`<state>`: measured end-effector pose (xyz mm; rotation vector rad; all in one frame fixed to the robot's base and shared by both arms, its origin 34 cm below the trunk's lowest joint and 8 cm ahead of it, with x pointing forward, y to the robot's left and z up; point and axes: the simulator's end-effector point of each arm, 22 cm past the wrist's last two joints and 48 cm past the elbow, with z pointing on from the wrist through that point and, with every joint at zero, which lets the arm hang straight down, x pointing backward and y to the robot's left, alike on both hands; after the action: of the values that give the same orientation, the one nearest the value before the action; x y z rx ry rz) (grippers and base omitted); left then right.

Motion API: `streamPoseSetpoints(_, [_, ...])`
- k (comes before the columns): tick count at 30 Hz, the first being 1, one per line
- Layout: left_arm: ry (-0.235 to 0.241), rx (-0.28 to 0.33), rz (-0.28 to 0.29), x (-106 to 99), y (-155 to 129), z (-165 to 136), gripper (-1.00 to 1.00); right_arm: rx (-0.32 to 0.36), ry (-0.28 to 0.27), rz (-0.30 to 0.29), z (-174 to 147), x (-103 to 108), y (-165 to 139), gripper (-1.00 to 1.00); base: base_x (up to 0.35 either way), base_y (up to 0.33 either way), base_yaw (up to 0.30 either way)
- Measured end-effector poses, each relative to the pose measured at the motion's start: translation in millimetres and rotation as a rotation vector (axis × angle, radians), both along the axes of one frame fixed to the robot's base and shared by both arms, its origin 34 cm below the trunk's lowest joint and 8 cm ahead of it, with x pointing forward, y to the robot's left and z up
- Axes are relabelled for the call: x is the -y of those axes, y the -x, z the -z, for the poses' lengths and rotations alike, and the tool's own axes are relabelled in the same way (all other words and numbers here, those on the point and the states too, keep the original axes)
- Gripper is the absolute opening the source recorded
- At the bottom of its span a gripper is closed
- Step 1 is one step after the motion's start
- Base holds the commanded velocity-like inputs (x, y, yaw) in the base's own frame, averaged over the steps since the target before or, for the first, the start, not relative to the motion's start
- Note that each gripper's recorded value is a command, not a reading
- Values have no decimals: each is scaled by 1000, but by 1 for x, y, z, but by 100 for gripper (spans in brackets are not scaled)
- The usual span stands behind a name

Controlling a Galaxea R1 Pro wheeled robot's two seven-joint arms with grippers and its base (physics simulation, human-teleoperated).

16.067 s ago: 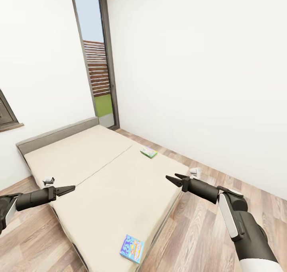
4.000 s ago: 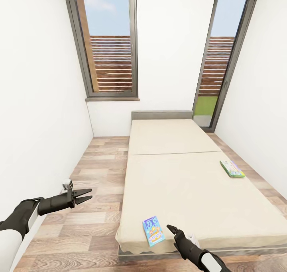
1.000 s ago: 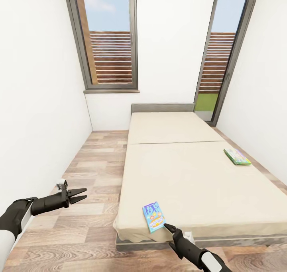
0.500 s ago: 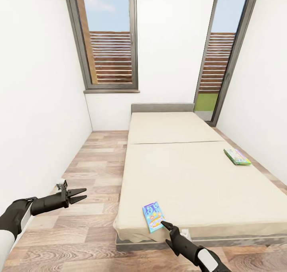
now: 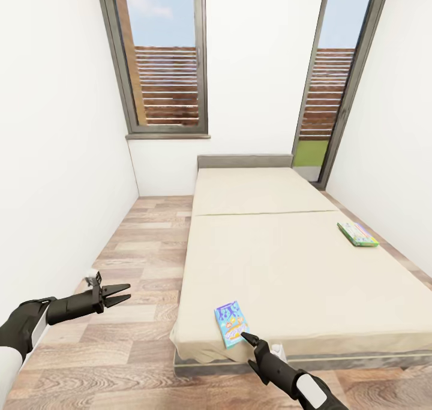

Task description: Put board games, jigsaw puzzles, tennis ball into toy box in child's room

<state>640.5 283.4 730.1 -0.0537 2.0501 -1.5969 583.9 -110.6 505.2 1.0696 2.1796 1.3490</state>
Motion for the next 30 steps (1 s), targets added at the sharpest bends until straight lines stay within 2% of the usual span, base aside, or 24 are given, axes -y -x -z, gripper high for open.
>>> streamPoseSetpoints(30, [1, -1, 0, 0, 1, 2, 100, 20, -1, -12, -6, -7, -10, 100, 0, 0, 0])
